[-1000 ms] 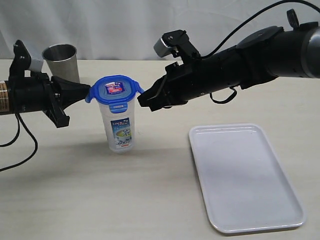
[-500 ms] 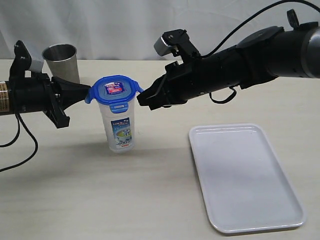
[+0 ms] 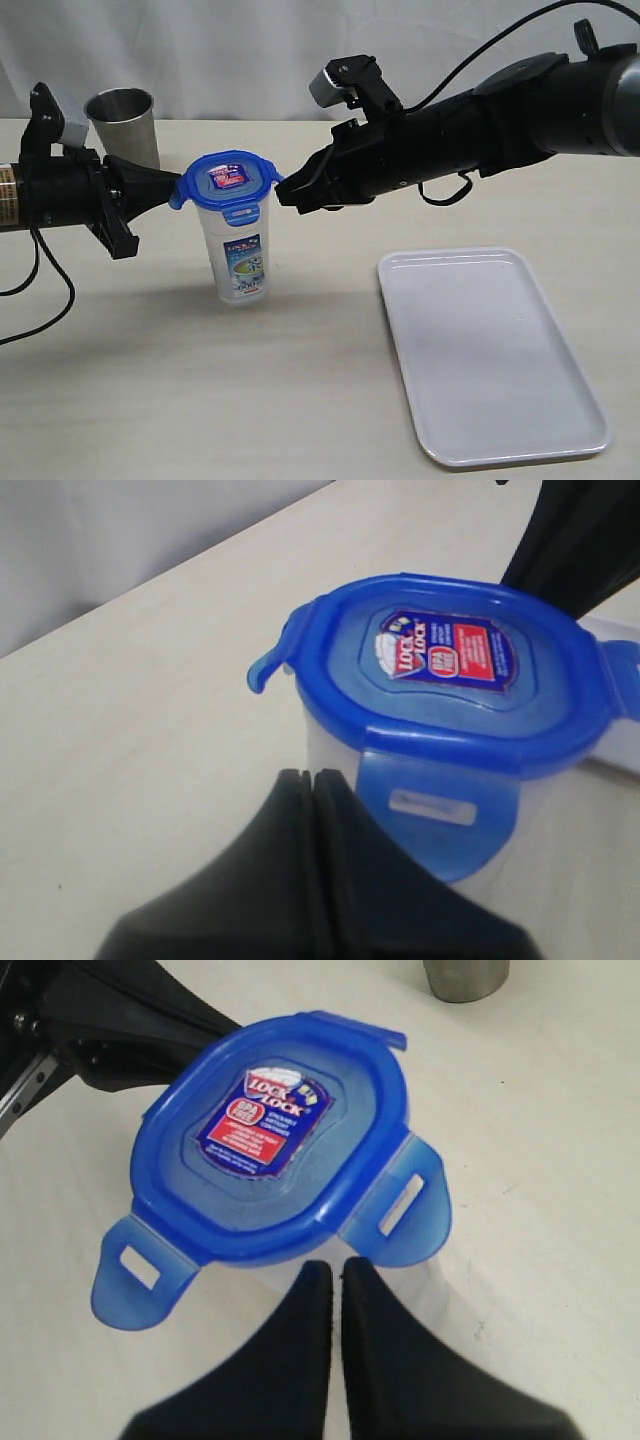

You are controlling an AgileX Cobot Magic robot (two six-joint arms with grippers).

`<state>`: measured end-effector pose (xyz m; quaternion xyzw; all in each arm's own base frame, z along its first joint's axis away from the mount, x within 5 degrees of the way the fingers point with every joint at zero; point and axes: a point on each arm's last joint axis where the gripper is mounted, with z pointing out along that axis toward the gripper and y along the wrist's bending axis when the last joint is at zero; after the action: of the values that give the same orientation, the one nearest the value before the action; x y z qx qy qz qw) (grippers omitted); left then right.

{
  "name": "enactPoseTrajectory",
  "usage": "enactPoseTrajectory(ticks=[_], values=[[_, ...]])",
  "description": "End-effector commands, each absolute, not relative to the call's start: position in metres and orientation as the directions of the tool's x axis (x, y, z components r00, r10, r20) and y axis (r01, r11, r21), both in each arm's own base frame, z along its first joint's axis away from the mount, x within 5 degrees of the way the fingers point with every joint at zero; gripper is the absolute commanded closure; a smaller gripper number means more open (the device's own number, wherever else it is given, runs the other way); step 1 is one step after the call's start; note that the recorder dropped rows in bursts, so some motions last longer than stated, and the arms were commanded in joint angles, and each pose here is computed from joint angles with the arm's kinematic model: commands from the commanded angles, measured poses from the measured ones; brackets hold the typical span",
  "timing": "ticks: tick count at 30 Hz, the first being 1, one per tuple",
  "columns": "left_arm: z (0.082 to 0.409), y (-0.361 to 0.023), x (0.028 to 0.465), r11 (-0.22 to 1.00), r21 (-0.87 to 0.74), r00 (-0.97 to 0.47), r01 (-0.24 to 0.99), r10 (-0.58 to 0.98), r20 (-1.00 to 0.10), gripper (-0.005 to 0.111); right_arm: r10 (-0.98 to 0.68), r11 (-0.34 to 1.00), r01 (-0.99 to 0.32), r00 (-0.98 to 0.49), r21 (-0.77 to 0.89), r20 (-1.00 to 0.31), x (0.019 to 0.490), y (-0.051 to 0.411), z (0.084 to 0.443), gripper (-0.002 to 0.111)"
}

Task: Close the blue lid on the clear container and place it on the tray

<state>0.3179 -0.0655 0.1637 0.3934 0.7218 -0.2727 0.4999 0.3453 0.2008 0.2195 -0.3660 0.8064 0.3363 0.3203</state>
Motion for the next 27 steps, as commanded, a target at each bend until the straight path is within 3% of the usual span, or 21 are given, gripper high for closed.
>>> enactPoseTrajectory(ticks=[1,27], values=[[0.1656,-0.0658,0.3192,0.541,-0.004,-0.189,0.841,0.286,-0.939,0.107,-0.374,0.507,-0.809,-0.518,0.299,-0.769,0.3463,0.2011,0.2202,0.104],[0.1645,-0.0663,0.3176,0.531,-0.022,-0.206,0.847,0.29,-0.934,0.107,-0.339,0.556,-0.788,-0.505,0.264,-0.794,0.3529,0.1995,0.2217,0.104]])
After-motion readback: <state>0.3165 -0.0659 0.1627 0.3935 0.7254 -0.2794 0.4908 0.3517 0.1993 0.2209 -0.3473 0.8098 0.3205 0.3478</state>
